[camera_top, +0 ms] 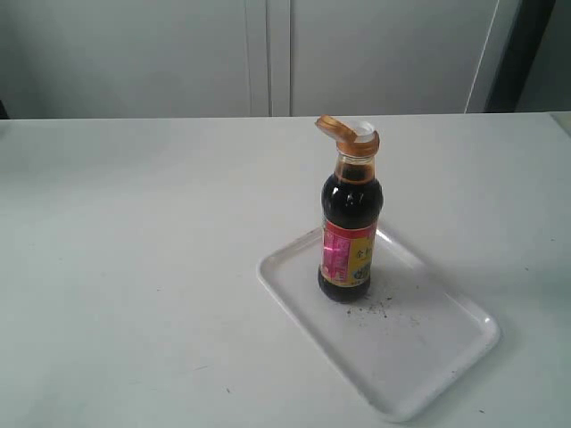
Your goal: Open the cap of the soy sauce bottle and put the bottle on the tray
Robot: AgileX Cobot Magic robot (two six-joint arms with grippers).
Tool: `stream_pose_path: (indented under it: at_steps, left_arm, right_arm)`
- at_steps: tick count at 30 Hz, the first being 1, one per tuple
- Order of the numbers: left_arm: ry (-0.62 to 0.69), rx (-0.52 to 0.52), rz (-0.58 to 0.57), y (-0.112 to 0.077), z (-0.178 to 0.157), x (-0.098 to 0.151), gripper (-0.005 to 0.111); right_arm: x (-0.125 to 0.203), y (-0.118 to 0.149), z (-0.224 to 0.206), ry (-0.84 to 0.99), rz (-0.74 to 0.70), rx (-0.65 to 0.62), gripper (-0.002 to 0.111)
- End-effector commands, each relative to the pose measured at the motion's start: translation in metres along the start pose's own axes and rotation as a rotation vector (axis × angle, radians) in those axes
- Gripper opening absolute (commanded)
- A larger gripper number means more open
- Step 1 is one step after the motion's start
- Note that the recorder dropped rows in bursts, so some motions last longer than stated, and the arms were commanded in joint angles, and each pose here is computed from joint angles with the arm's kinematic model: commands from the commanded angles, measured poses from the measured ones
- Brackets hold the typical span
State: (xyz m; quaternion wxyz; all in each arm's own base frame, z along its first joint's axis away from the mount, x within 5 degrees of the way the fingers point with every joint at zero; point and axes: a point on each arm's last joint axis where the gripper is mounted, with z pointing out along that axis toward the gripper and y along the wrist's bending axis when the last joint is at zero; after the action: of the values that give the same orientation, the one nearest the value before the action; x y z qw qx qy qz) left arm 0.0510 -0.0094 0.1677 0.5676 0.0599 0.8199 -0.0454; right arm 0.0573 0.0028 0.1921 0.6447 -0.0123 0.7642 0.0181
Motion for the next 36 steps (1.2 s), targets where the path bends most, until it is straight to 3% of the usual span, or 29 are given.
stream_pose_path:
  at_steps: [1, 8, 36]
  left_arm:
    - [-0.001, 0.0, -0.017, -0.0002, 0.0003, 0.001, 0.0]
    - [-0.001, 0.0, -0.017, -0.0002, 0.0003, 0.001, 0.0]
    - [-0.001, 0.0, -0.017, -0.0002, 0.0003, 0.001, 0.0]
  right_arm:
    - [0.0006, -0.0004, -0.0001, -0.008, -0.02, 0.003, 0.0]
    - [0.0088, -0.0014, -0.0004, 0.082, -0.051, 0.012, 0.0]
    - [0.0084, -0.0014, -0.0004, 0.078, -0.051, 0.012, 0.0]
